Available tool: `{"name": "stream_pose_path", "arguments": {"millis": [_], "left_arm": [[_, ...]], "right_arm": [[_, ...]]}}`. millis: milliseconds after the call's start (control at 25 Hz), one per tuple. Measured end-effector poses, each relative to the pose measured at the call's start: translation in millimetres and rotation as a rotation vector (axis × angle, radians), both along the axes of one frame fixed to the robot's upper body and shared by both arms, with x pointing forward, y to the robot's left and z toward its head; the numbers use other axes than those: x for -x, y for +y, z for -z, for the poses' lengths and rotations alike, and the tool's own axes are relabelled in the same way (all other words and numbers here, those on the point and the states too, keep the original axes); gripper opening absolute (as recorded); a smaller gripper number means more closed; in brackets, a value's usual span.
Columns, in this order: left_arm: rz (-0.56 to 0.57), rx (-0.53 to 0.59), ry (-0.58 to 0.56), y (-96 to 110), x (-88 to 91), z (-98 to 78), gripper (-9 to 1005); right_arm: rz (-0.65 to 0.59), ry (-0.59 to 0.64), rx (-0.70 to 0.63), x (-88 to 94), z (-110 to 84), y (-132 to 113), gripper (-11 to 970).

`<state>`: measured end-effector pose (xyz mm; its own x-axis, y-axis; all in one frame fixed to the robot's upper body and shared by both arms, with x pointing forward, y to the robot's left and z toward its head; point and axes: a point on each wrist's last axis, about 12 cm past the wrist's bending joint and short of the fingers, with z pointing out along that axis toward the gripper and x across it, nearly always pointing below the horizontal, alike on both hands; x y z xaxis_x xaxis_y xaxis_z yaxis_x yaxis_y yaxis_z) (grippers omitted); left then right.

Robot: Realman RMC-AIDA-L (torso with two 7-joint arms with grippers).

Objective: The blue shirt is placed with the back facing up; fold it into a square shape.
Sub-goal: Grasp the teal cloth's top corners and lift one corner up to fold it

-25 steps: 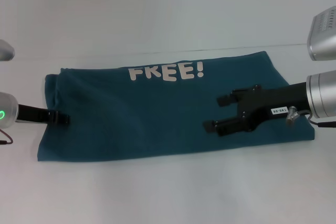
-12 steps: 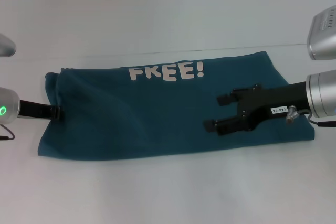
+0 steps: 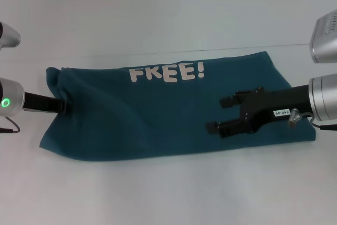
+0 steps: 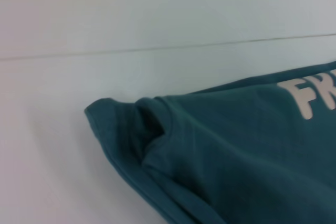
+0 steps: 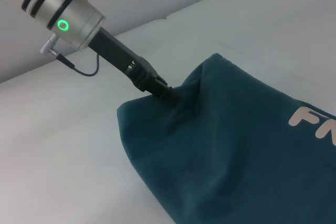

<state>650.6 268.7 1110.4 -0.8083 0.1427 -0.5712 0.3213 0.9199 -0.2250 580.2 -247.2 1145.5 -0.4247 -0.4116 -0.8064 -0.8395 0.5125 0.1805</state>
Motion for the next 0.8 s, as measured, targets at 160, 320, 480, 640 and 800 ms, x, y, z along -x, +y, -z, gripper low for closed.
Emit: {"name": "stream_pose_path", "arguments": {"millis": [160,320,480,640,800], "left_arm": [[0.010,0.020,-0.003,-1,-0.4,-5.4,54],[0.023,0.030,-0.004,-3,-0.3,-9.9,55],[0.043,0.055,-0.017,-8,-0.8,-17.6,55],[0.063,0.095,-0.037,-10,-2.5,-29.3,56],[0.073,0.120,-0.049,-9,-3.6,-37.6,56]], "right_arm": [[0.007,0.000,-0.004,-0.1,0.0,-2,910],[0.015,-0.002,-0.016,-0.2,-0.7,-3,909],[0.034,-0.006,-0.025,-1.7,0.2,-4,908],[0.073,-0.011,-0.039,-5.3,4.0,-5,907],[0.125,-0.021,-0.048,-10.3,8.0,-8,907]]}}
